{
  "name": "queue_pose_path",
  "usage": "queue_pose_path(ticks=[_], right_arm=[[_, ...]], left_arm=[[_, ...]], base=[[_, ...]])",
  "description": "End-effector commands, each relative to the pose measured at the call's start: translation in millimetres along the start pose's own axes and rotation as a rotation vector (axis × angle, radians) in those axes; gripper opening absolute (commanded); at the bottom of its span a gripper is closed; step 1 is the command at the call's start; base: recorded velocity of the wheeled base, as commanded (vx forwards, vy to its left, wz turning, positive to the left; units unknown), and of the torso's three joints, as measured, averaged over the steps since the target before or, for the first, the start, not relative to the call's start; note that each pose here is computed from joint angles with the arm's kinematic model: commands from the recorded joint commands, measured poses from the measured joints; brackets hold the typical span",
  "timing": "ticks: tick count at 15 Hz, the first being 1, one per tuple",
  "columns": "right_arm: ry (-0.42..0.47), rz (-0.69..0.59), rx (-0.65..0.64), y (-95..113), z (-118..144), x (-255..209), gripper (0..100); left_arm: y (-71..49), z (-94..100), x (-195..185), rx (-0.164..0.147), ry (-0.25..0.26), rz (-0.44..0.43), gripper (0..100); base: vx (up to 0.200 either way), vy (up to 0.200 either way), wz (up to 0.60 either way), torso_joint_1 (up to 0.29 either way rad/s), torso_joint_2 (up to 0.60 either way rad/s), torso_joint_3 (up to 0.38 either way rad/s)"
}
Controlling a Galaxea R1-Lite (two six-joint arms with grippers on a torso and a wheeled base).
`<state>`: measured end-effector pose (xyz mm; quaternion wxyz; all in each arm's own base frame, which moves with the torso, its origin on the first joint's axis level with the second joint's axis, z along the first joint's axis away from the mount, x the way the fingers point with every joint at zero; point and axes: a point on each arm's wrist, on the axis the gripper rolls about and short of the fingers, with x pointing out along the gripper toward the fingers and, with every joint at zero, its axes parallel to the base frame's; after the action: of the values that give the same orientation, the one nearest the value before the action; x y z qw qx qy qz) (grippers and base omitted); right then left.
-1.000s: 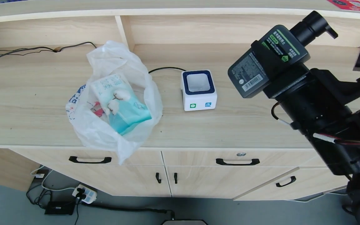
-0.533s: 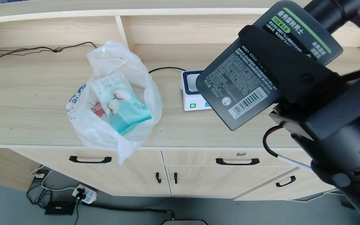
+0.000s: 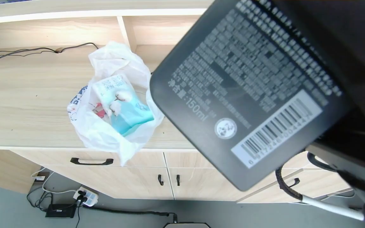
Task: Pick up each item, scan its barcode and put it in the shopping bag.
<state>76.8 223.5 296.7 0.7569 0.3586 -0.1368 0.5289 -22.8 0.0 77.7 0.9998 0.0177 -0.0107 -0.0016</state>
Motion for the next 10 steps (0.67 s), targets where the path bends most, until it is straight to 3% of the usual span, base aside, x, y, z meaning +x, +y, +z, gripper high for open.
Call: queue_pose_path(ticks=[1, 2, 5, 7, 10], right_arm=[[-0.016, 0.010, 0.004, 4.3, 5.2, 4.1, 0], [0.004, -0.023, -0.041, -2.1, 4.8, 3.5, 0], [0.067, -0.183, -0.266, -46.2, 1.8, -3.3, 0], [0.110, -0.323, -0.406, -85.9, 3.1, -17.6, 0], [0.114, -0.475, -0.583, -123.6, 18.7, -28.5, 0]], left_arm=[[0.0, 0.1, 0.1, 0.000, 0.001, -0.001, 100], [0.0, 0.0, 0.0, 0.000, 0.000, 0.001, 100], [0.0, 0.0, 0.0, 0.000, 0.000, 0.001, 100], [0.0, 0.0, 0.0, 0.000, 0.000, 0.001, 100], [0.0, 0.0, 0.0, -0.003, 0.000, 0.001, 100]], base=[[0.000, 0.000, 0.00, 0.000, 0.00, 0.000], [0.000, 0.000, 0.00, 0.000, 0.00, 0.000], [0.000, 0.000, 0.00, 0.000, 0.00, 0.000], [0.000, 0.200, 0.00, 0.002, 0.00, 0.002], [0.000, 0.200, 0.00, 0.001, -0.01, 0.004]])
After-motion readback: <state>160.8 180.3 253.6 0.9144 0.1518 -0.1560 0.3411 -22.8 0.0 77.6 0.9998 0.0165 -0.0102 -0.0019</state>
